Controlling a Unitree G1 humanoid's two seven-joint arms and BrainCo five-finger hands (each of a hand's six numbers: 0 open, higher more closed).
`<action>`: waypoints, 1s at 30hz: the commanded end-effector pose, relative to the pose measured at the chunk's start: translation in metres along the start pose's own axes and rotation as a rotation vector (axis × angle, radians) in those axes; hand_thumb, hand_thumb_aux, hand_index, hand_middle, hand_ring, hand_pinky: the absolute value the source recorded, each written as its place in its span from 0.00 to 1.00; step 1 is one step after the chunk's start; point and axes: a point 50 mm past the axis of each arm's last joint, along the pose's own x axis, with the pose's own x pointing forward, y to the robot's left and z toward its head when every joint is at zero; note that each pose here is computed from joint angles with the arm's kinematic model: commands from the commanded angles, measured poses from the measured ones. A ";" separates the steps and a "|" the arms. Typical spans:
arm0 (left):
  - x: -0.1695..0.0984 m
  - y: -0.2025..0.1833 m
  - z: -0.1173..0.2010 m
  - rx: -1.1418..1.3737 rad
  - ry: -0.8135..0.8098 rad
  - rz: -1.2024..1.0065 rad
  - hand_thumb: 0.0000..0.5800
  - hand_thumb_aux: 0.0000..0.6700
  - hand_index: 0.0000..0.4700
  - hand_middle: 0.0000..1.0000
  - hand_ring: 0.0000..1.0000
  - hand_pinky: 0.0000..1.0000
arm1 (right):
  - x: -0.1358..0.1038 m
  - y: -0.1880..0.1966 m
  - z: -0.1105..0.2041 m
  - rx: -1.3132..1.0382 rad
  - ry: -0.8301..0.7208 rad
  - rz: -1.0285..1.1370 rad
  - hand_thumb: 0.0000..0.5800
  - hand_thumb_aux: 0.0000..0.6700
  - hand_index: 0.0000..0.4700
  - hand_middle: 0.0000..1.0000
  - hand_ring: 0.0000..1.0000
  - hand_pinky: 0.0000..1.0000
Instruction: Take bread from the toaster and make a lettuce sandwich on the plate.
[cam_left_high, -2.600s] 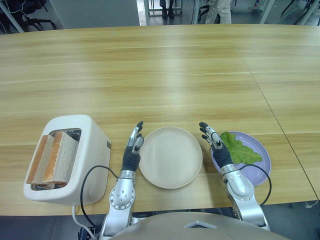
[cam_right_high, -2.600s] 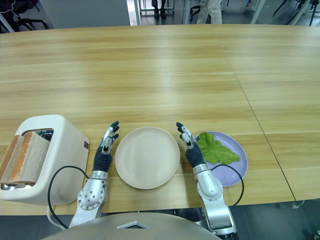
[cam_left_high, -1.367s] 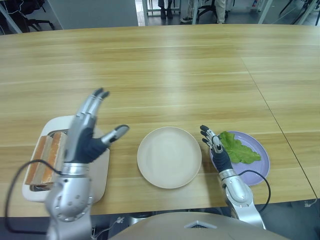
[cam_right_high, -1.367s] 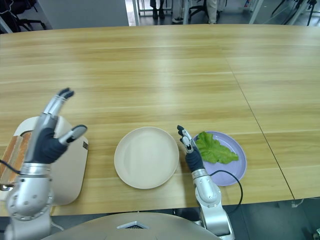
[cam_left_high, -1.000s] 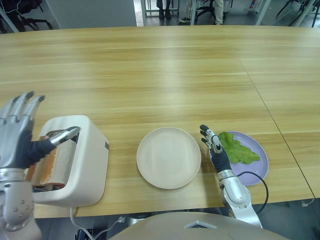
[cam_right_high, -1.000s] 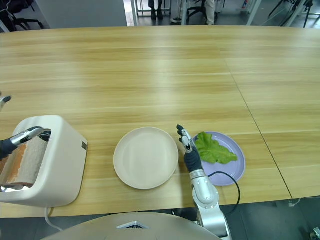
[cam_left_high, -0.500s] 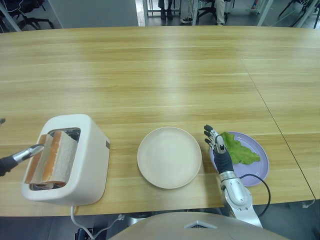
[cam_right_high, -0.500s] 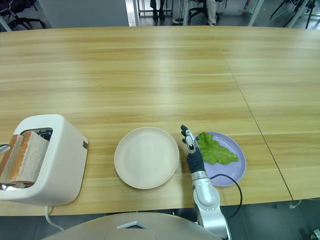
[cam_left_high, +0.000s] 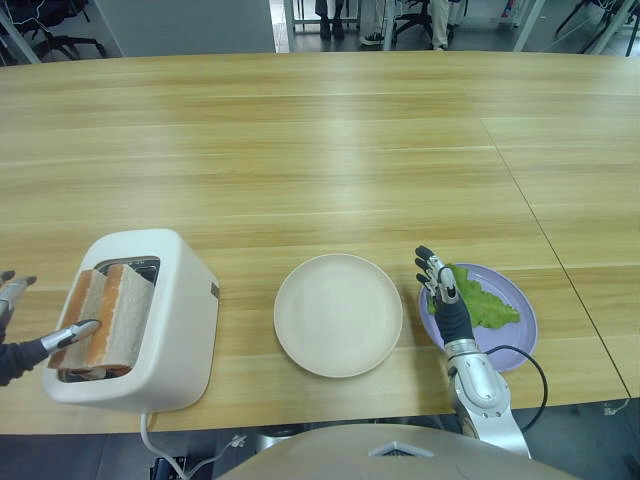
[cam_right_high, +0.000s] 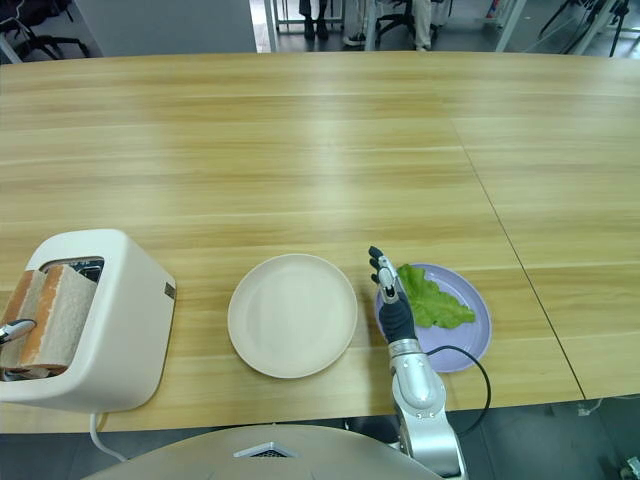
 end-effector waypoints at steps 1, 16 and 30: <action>-0.001 -0.009 0.001 0.009 -0.012 -0.074 0.13 0.07 0.07 0.00 0.00 0.00 | 0.000 -0.006 0.008 0.018 -0.025 -0.025 0.00 0.00 0.00 0.00 0.00 0.00; -0.003 -0.030 -0.001 -0.024 -0.030 -0.185 0.98 0.87 0.86 0.00 0.00 0.00 | 0.002 -0.007 0.009 0.031 -0.034 -0.027 0.00 0.00 0.00 0.00 0.00 0.00; 0.002 -0.011 0.010 -0.167 -0.092 -0.035 1.00 1.00 0.98 0.18 0.18 0.18 | 0.002 -0.005 0.003 0.024 -0.013 -0.014 0.00 0.00 0.00 0.00 0.00 0.00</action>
